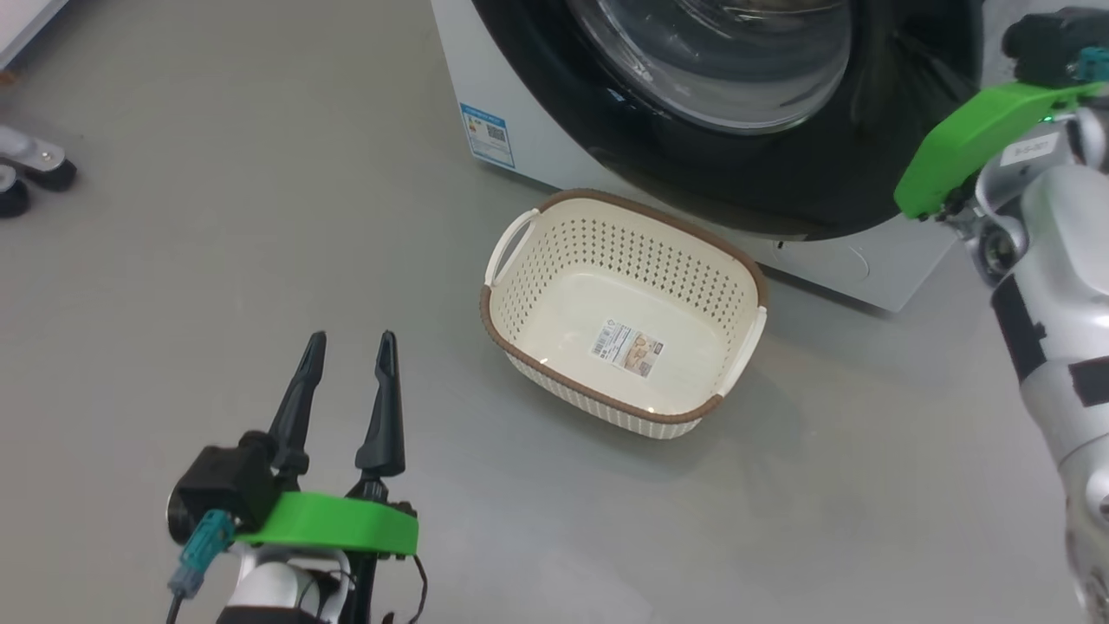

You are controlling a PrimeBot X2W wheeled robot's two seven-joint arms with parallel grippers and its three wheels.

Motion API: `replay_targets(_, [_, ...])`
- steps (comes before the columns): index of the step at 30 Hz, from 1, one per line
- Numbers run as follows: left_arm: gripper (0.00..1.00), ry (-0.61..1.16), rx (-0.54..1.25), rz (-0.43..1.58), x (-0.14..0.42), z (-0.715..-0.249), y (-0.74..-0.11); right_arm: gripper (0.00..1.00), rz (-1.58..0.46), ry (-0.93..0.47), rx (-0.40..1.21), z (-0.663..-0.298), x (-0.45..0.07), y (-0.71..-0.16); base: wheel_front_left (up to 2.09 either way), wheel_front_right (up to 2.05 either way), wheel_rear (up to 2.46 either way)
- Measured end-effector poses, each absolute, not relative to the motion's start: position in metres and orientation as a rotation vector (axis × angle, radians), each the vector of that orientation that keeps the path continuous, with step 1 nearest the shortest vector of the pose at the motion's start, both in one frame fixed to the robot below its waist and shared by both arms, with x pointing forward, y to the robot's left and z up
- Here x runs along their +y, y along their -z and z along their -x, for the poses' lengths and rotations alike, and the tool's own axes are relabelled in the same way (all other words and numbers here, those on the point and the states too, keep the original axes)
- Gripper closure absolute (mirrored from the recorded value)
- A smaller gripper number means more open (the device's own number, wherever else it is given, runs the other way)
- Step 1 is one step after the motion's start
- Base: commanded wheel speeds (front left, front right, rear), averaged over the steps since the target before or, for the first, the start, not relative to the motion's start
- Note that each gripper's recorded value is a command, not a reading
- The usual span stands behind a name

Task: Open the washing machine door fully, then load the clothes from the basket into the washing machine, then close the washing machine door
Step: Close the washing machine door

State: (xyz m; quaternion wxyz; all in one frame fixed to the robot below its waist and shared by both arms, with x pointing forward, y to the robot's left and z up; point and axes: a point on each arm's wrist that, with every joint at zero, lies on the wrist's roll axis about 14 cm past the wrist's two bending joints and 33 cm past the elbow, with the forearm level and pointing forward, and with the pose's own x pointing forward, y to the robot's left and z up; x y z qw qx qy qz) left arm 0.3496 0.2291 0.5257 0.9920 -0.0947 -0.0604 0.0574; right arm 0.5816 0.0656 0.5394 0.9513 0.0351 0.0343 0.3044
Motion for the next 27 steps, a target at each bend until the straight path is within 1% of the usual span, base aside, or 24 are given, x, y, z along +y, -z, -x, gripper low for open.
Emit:
replay_targets(15, [0.0, -0.178, -0.119, 0.174, 0.249, -0.351, -0.526, 1.0, -0.03, -0.547, 0.062, -0.639, 0.049, -0.54, 0.0, 0.0, 0.0])
replay_targets(27, [0.0, -0.22, -0.101, 0.169, 0.26, -0.344, -0.521, 1.0, -0.06, -0.489, 0.055, -0.668, 0.04, -0.542, 0.0, 0.0, 0.0])
